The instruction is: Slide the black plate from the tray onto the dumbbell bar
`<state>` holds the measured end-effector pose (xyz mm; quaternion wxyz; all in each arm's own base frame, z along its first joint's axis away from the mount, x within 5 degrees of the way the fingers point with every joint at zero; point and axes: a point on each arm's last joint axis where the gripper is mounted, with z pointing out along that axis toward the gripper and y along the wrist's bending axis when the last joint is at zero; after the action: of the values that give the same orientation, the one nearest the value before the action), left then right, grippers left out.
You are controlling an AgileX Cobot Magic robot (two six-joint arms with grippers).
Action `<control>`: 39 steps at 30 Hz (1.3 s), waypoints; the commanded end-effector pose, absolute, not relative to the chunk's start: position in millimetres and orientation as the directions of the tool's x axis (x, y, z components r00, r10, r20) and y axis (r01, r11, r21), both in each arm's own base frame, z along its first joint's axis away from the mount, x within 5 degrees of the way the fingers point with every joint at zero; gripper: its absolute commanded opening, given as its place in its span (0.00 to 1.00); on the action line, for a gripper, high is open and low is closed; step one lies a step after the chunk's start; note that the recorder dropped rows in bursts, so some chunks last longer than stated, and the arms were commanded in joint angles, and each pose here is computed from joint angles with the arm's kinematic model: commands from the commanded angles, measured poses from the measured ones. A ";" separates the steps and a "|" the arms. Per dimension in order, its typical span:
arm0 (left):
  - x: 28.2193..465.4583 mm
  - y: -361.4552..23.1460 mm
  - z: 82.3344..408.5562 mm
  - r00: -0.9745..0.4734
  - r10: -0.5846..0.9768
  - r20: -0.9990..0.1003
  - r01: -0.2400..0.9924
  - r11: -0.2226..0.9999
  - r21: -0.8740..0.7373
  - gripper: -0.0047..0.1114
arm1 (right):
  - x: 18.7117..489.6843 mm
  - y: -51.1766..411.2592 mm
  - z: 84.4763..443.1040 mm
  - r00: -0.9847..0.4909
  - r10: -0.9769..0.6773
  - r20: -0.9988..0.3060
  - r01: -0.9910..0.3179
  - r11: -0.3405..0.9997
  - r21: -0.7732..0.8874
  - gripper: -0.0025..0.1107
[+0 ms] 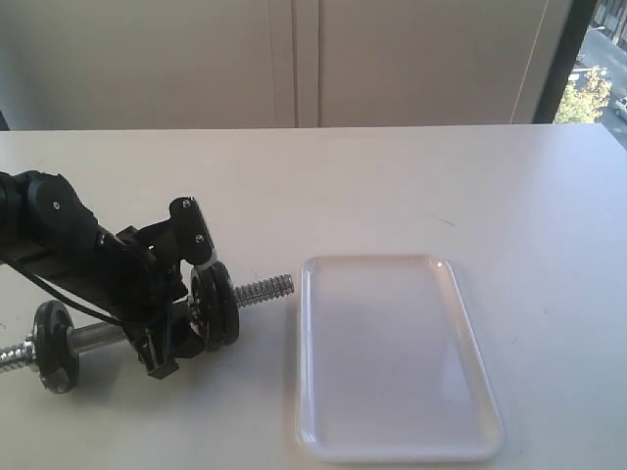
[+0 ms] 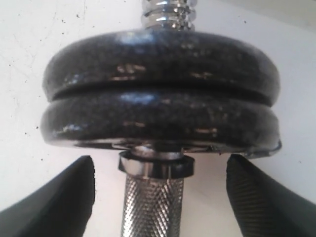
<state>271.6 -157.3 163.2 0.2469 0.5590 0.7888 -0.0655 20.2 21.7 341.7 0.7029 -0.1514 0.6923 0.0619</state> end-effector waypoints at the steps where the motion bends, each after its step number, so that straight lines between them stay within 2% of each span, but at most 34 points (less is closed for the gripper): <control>1: 267.6 -159.4 166.1 -0.264 0.843 -0.468 0.920 0.366 0.140 0.70 | 20.0 21.3 341.0 0.046 -0.118 -0.992 -0.304 0.944 -0.127 0.02; 17: 265.4 -156.3 164.1 -0.203 0.886 -0.416 0.943 0.291 0.162 0.70 | 20.1 21.0 340.9 0.046 -0.125 -0.991 -0.300 0.945 -0.133 0.02; 39: 265.8 -155.4 164.0 -0.199 0.889 -0.412 0.943 0.288 0.166 0.70 | 20.2 20.9 340.8 0.047 -0.129 -0.991 -0.299 0.944 -0.137 0.02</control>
<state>268.4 -154.4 160.9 0.2236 0.5938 0.7711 -0.0535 20.0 21.3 342.2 0.7049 -0.1566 0.6891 0.0615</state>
